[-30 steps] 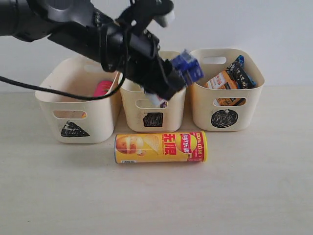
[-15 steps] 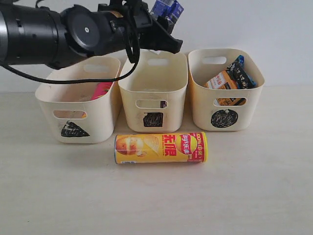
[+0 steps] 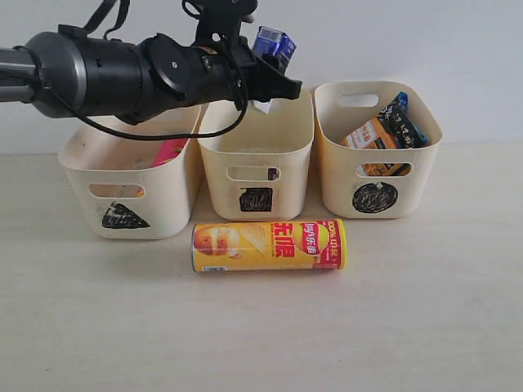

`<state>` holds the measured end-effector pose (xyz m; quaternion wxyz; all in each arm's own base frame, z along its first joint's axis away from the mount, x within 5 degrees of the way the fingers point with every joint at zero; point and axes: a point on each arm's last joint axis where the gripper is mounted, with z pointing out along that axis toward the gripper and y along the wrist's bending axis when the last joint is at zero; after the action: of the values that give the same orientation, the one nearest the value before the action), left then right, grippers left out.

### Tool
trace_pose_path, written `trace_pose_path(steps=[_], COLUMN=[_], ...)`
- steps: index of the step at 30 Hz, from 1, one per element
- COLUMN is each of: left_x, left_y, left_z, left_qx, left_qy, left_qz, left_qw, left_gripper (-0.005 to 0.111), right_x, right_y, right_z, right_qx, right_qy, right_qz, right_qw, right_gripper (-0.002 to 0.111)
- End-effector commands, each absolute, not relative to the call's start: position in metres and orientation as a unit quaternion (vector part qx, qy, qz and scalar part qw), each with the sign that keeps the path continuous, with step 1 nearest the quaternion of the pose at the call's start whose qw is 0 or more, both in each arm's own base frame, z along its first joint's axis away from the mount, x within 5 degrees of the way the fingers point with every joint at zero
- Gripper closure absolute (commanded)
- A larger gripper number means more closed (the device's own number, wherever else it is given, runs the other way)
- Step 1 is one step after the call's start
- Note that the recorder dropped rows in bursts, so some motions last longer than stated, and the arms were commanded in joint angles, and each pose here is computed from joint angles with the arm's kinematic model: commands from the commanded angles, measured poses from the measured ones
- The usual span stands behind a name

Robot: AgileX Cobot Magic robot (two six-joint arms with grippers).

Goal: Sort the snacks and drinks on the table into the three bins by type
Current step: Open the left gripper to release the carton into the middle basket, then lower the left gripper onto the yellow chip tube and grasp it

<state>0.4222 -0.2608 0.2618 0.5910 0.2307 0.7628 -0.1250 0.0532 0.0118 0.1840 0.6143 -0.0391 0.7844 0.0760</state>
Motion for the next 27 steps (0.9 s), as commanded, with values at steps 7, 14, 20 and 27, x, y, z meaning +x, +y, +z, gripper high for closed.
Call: trace_pose_path(steps=[7,14,20,27], left_x=[0.435,0.436,0.433,0.419], left_y=[-0.262,-0.262,-0.261,-0.259], left_z=[0.24,0.237,0.25,0.279], left_qx=[0.208,0.209,0.208,0.231], left_qy=[0.792,0.795,0.788,0.785], left_qz=[-0.151,-0.151,-0.155,-0.175], left_qw=[0.553,0.55,0.558,0.548], left_gripper=[0.047,0.029,0.046,0.103], right_x=[0.053,0.053,0.053,0.053], right_y=[0.012,0.012,0.012,0.012], right_z=[0.185,0.185,0.185,0.185], right_qx=[-0.04,-0.04,-0.04,-0.04], right_qy=[0.78,0.78,0.78,0.78], right_qz=[0.075,0.075,0.075,0.075], right_qw=[0.62,0.62,0.62,0.62], right_gripper=[0.108,0.108,0.108,0.108])
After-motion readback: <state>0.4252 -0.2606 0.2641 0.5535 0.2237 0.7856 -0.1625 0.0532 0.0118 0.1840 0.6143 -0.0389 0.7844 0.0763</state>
